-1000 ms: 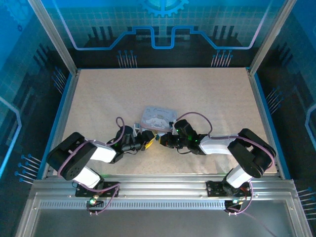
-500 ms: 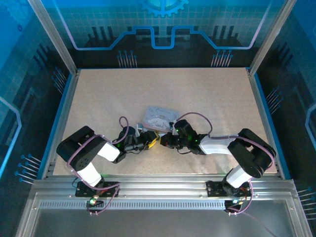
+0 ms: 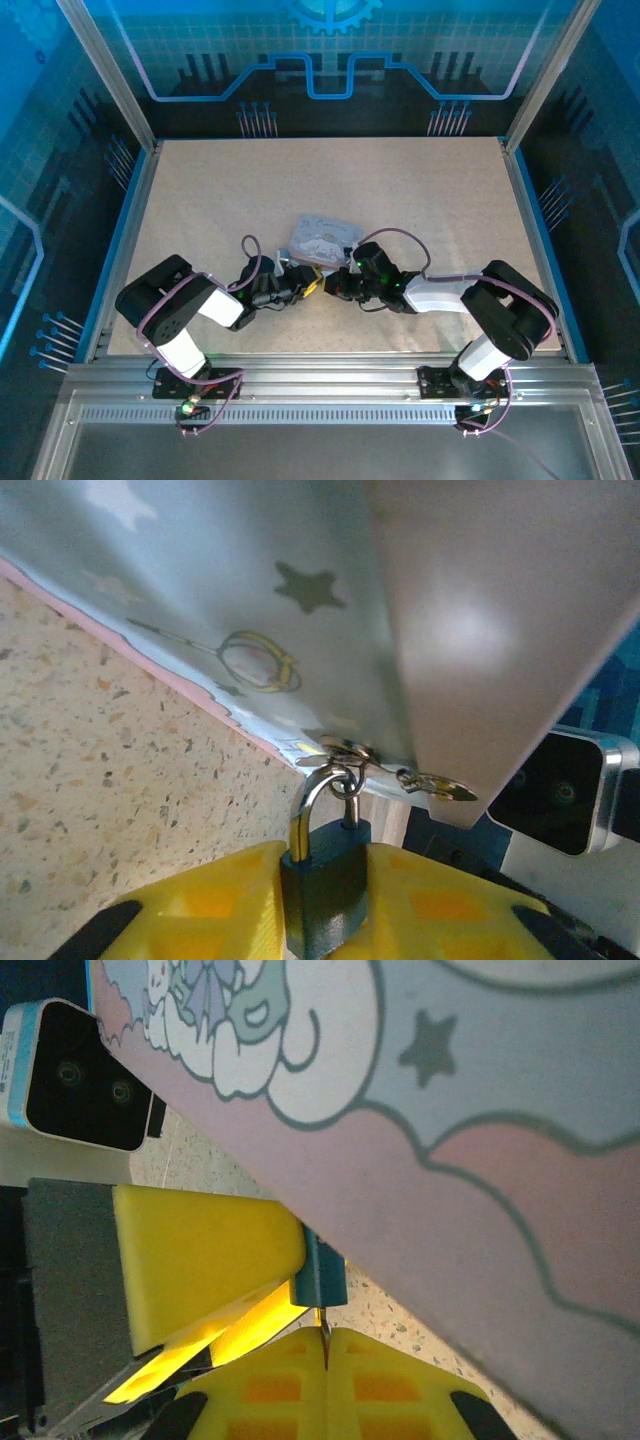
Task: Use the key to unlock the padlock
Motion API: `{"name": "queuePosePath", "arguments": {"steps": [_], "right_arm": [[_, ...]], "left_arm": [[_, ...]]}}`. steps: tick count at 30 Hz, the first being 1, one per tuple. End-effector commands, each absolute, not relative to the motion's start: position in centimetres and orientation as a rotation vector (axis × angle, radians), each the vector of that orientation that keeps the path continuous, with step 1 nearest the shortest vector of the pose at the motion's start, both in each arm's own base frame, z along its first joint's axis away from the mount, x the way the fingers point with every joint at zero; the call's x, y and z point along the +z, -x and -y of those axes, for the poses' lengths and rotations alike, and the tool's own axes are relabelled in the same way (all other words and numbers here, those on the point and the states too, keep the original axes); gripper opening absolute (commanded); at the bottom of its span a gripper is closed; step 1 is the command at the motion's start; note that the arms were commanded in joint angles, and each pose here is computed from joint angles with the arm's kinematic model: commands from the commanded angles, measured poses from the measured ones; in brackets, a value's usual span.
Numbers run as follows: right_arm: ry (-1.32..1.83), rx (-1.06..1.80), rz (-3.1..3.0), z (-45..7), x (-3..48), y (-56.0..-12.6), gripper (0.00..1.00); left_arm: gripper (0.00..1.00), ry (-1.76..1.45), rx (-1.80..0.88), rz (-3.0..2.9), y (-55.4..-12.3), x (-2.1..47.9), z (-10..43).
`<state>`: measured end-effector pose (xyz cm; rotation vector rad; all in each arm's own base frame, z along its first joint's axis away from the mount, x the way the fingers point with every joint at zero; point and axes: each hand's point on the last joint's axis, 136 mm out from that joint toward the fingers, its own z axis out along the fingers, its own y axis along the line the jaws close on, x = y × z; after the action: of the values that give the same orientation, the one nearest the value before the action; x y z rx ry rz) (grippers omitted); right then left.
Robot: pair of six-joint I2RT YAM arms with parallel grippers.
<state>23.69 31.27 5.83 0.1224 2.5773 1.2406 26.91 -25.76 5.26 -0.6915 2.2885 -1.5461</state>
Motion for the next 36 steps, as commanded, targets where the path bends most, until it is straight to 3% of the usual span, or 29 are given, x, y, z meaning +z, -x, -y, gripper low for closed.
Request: {"name": "queuePosePath", "arguments": {"steps": [1, 7, 17, 28, 36], "right_arm": [[-0.083, 1.37, -2.518, -33.1, 8.0, -23.5, 0.0], [-0.094, 1.36, -2.513, -32.7, 8.0, -23.4, 0.0], [-0.079, 1.291, -2.521, -31.7, 7.7, -23.3, 0.1], [0.004, 1.084, -2.546, -29.0, 8.0, -22.8, 0.33], [0.324, 0.768, -2.376, -25.4, 12.6, -23.9, 0.54]], "left_arm": [[0.22, 0.67, -1.586, -2.249, -27.3, 6.2, 26.6], [0.15, 0.675, -1.581, -2.242, -27.3, 6.2, 26.4], [0.08, 0.685, -1.563, -2.236, -27.2, 6.6, 26.1], [0.0, 0.705, -1.549, -2.223, -27.2, 6.8, 25.8], [0.0, 0.714, -1.551, -2.222, -27.2, 7.0, 25.8]]}}
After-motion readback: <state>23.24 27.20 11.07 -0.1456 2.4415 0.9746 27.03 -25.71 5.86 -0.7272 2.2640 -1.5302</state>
